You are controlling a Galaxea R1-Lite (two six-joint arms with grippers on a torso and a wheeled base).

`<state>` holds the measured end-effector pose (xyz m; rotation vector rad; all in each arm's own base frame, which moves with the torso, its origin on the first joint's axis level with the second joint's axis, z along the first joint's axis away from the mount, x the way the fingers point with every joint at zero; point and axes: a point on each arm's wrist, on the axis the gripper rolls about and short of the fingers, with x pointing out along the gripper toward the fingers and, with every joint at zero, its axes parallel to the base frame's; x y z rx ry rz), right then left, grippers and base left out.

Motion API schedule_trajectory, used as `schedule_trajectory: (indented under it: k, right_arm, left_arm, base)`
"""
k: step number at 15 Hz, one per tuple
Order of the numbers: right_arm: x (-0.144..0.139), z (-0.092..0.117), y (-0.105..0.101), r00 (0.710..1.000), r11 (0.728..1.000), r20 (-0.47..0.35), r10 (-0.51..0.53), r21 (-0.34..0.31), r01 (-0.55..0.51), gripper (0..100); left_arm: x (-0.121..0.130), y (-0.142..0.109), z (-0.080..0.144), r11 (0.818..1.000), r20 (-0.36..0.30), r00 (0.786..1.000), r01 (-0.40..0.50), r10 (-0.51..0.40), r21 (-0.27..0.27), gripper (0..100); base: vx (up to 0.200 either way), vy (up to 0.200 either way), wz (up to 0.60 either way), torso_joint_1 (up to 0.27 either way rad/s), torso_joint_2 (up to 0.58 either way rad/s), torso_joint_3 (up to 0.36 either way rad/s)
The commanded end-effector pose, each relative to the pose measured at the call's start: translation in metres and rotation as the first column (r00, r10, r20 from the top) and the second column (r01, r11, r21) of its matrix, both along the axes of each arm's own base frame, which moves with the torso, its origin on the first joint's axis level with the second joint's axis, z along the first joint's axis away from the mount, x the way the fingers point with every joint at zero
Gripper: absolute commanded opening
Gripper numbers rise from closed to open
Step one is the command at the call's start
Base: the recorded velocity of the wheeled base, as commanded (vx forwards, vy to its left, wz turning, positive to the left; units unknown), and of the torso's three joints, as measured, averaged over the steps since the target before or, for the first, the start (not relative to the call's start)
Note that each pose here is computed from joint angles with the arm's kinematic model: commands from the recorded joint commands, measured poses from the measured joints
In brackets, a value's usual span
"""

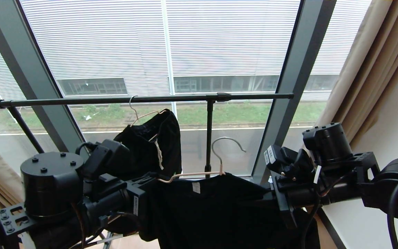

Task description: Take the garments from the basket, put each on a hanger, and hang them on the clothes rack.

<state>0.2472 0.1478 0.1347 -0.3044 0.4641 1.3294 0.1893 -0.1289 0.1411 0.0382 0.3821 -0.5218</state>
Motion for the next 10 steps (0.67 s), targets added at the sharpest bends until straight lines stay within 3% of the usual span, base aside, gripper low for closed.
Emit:
schedule_trajectory:
  k: [1,5,8,10]
  right_arm:
    - [0.000,-0.013,0.001,0.998,0.999,-0.053,0.045,0.022,-0.044,0]
    - [0.000,-0.015,-0.001,0.996,0.998,-0.068,0.057,0.040,-0.054,0]
    - [0.000,-0.018,0.000,0.995,0.998,-0.084,0.059,0.037,-0.056,0]
    - [-0.003,-0.024,0.003,0.991,0.996,-0.106,0.081,0.033,-0.078,0]
  left_arm:
    - [-0.009,0.000,0.043,0.998,0.092,0.996,0.026,-0.020,-0.062,0]
    - [-0.014,-0.021,0.059,0.996,0.102,0.993,0.070,-0.065,-0.051,0]
    - [-0.015,-0.029,0.073,0.994,0.100,0.989,0.105,-0.105,0.010,0]
    - [-0.014,-0.030,0.077,0.994,0.093,0.990,0.106,-0.108,0.021,0]
  base:
    - [0.000,0.000,0.00,0.000,0.00,0.000]
    - [0.000,0.000,0.00,0.000,0.00,0.000]
    - [0.000,0.000,0.00,0.000,0.00,0.000]
    - [0.000,0.000,0.00,0.000,0.00,0.000]
